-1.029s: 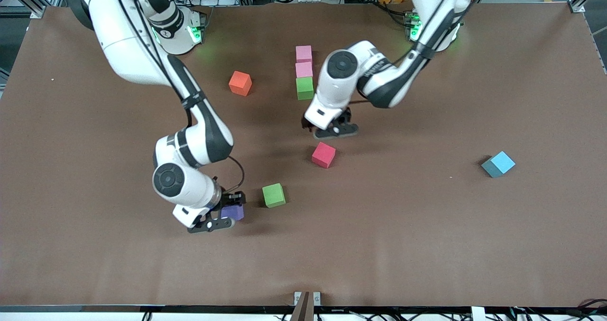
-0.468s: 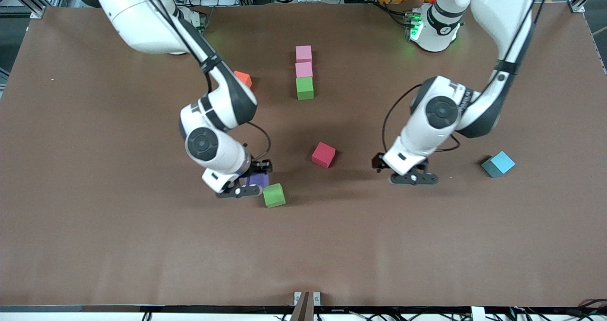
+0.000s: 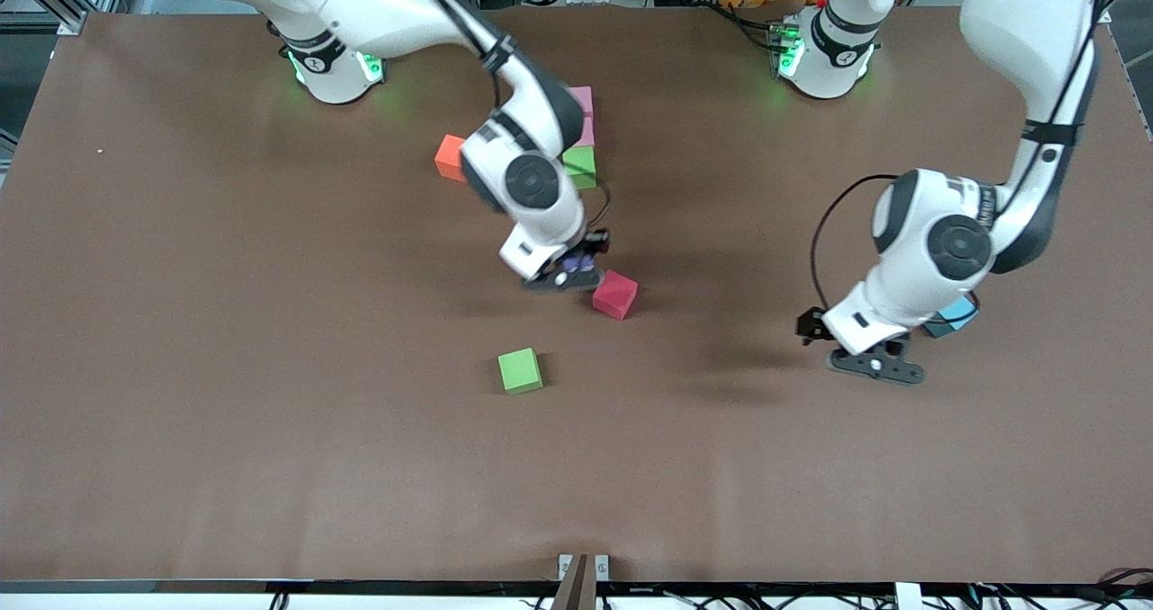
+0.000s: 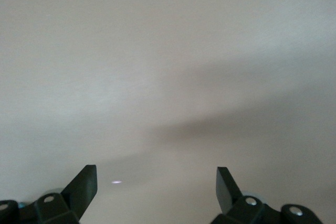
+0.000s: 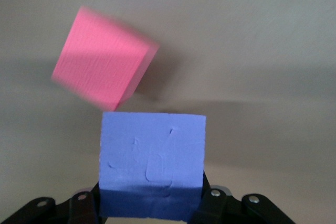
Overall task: Arrange blocks into number 1
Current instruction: 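Place the purple cube with the right gripper while the left gripper reaches cyan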
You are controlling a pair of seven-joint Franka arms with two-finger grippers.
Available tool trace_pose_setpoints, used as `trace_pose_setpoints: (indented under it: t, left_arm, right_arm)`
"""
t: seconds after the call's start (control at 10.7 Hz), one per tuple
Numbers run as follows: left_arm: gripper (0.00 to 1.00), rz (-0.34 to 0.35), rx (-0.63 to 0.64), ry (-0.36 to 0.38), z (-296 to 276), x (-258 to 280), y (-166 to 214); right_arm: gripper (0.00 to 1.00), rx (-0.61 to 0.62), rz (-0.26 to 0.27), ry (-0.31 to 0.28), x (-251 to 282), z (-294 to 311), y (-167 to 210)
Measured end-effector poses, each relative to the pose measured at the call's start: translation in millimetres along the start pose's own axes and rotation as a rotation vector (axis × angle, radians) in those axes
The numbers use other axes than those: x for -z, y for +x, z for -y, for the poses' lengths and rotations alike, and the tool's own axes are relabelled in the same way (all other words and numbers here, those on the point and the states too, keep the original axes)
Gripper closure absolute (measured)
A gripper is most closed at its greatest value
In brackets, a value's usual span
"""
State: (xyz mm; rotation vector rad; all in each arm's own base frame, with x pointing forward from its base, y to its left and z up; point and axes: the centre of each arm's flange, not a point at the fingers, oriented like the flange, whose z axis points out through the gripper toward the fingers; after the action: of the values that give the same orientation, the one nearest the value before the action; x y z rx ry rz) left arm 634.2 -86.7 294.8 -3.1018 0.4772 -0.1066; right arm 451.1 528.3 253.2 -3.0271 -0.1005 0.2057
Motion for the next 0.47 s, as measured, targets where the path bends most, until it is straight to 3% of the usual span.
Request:
trace_pose_setpoints:
  t: [0.19,0.47]
  left_arm:
    - [0.0,0.021,-0.149,-0.035,43,-14,-15]
    - [0.0,0.072,-0.351,-0.046,85,-29,-33]
  right_arm:
    - [0.39,0.039,-0.023,0.005,-35,12,-45]
    - [0.39,0.055,-0.024,-0.013,-55,0,-83]
